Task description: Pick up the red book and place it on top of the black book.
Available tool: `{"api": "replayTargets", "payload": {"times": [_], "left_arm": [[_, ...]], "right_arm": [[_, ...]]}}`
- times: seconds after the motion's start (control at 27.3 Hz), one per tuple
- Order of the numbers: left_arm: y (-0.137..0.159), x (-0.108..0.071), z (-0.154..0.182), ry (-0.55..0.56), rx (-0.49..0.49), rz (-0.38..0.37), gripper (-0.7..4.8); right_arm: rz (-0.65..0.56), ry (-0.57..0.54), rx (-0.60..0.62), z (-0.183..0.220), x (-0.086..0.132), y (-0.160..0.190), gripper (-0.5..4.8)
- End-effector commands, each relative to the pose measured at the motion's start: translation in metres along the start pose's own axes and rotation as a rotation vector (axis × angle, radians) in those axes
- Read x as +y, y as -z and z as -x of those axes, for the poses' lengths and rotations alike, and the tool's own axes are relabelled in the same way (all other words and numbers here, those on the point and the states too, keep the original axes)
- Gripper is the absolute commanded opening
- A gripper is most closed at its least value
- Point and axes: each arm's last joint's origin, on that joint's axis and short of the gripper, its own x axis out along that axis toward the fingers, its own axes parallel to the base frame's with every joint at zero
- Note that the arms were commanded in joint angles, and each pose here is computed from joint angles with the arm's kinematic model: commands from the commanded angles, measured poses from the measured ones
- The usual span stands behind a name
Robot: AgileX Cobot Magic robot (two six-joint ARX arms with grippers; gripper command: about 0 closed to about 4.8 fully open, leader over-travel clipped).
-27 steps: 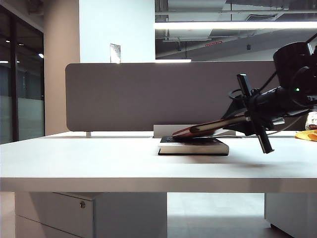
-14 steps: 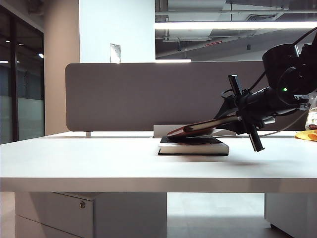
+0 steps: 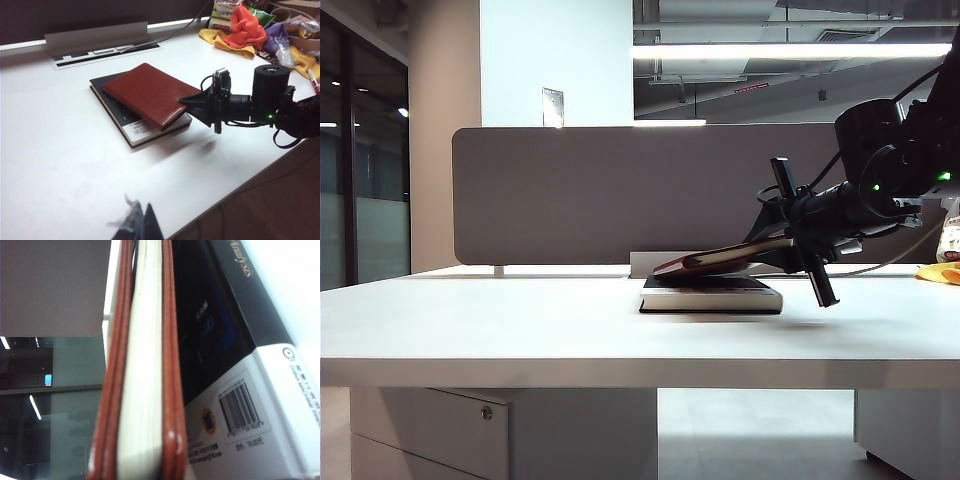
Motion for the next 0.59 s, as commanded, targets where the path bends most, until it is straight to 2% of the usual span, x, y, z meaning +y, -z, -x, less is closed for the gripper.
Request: {"api": "replayTargets", "payload": {"times": [0.04,0.33,0.59], "left_arm": [[-0.0021,-0.0003,0.0014,-0.004,-0.012,-0.006,-0.05],[-0.0015,-0.0003,0.0014,-0.003,-0.006,-0.003,-0.05],[-0.0008,-0.0003,0.0014,-0.003,0.001,0.000,-0.05]], "right_arm": [[0.016,-0.032,-0.012,-0.0011,0.0115,-0.0027,-0.02],[0.020,-0.038,0.001,-0.0099,0.0213,-0.0065,-0.02],[0.013,-0.023,0.007,-0.0105,0.0200,-0.0050,-0.02]]}}
